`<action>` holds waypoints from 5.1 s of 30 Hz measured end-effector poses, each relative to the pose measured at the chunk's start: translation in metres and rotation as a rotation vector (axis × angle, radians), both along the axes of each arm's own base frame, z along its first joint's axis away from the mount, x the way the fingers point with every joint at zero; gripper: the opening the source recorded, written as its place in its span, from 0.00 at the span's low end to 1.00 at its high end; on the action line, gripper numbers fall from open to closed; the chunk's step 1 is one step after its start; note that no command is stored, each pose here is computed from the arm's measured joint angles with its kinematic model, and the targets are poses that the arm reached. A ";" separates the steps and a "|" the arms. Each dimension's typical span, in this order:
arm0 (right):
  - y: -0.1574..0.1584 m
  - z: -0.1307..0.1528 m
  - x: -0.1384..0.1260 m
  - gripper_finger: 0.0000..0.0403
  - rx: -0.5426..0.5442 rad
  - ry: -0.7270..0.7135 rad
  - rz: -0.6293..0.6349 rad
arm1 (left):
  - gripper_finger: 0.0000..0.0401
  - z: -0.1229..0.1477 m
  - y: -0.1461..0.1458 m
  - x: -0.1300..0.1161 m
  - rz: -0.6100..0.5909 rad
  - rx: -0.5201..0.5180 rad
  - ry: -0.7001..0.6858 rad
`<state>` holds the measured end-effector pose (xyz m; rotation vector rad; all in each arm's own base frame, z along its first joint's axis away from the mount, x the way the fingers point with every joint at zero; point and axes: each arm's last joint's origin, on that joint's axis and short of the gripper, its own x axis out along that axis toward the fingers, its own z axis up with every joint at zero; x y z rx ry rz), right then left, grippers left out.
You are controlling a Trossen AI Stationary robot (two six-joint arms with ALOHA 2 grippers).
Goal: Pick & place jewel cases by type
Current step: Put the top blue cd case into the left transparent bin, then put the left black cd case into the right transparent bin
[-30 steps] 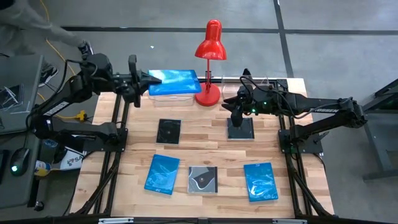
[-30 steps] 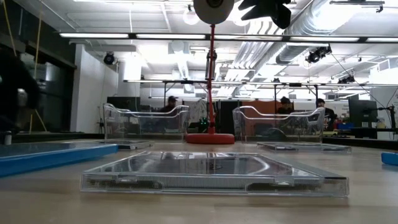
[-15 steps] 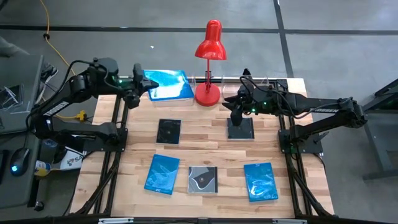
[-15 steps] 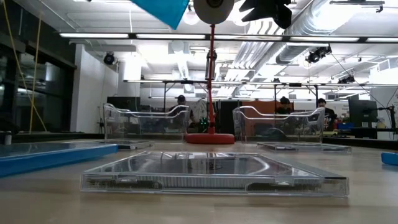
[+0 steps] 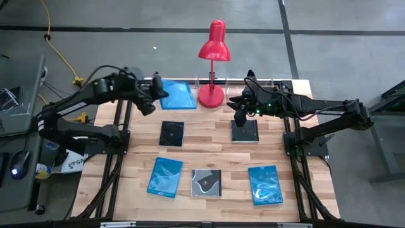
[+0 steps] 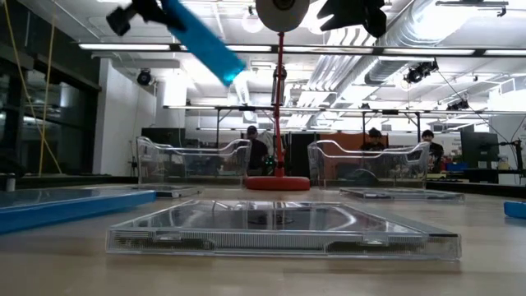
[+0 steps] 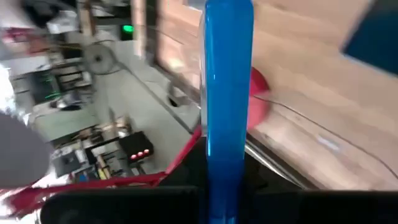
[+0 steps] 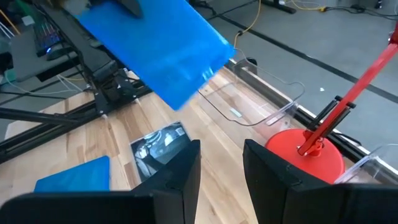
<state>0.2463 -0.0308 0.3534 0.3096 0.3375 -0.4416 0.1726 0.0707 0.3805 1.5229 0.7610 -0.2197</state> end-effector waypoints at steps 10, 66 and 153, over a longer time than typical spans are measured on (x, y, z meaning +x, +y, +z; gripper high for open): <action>0.000 0.000 0.000 0.26 0.002 0.001 0.007 | 0.04 -0.022 0.046 0.021 0.088 0.028 0.077; 0.001 -0.002 0.000 0.26 -0.011 0.027 0.032 | 0.12 -0.112 0.184 0.009 0.012 -0.221 0.158; -0.001 -0.007 -0.004 0.26 -0.071 0.108 -0.011 | 0.91 -0.034 0.204 0.025 0.773 -0.672 -0.233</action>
